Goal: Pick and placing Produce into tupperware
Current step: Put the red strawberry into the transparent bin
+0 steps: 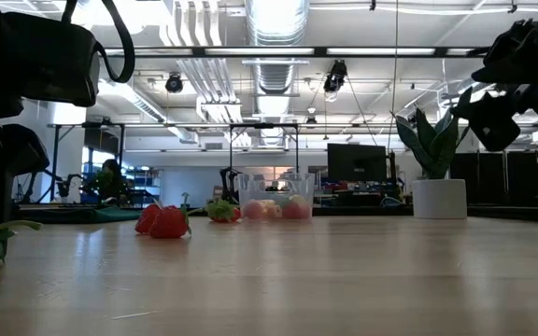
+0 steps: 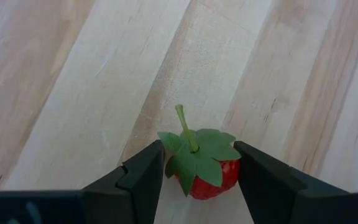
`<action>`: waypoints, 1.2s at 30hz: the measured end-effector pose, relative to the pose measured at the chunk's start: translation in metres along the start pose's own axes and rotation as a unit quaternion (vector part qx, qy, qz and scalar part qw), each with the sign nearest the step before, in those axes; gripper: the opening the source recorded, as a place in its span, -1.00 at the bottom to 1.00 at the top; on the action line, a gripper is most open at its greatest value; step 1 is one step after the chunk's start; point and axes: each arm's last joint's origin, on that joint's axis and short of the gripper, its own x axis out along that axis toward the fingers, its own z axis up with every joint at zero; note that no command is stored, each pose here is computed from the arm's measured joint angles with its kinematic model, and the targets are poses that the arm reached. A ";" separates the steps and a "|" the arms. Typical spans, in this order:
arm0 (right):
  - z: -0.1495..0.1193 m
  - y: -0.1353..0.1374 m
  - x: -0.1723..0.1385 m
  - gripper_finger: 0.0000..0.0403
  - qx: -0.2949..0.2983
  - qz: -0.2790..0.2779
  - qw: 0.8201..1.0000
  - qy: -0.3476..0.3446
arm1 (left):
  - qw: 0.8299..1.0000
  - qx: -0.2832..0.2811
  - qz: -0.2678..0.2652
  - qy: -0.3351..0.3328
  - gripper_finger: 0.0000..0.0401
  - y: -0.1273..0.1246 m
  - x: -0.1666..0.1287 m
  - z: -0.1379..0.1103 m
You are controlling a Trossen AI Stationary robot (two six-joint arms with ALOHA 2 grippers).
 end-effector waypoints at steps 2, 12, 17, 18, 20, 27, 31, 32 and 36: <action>0.002 0.000 -0.002 0.16 -0.008 -0.002 1.000 -0.004 | 1.000 -0.002 0.001 -0.001 -0.10 0.001 0.000 0.001; 0.004 0.000 -0.010 0.16 -0.003 -0.050 0.998 0.038 | 1.000 -0.008 0.001 0.000 -0.11 0.003 0.000 0.008; 0.005 0.000 -0.010 0.16 -0.003 -0.049 0.998 0.036 | 1.000 -0.008 -0.001 0.004 -0.11 0.000 -0.011 0.012; 0.005 0.000 -0.010 0.16 -0.003 -0.049 0.998 0.036 | 1.000 -0.008 0.002 0.007 -0.11 0.001 -0.013 0.013; 0.005 0.000 -0.010 0.16 -0.003 -0.049 0.998 0.036 | 1.000 -0.007 0.004 0.012 -0.11 0.001 -0.018 0.013; 0.006 0.000 -0.010 0.16 -0.003 -0.048 0.998 0.036 | 0.999 -0.010 -0.021 0.045 -0.10 0.002 -0.021 0.010; 0.006 0.000 -0.010 0.16 -0.003 -0.048 0.998 0.036 | 0.998 -0.012 -0.019 0.061 -0.10 0.002 -0.016 0.008; 0.006 0.000 -0.010 0.16 -0.003 -0.048 0.998 0.036 | 0.998 -0.012 -0.017 0.060 -0.10 0.002 -0.015 0.008; 0.006 0.000 -0.010 0.16 -0.003 -0.048 0.998 0.036 | 0.998 -0.016 -0.015 0.055 -0.10 0.003 -0.015 0.010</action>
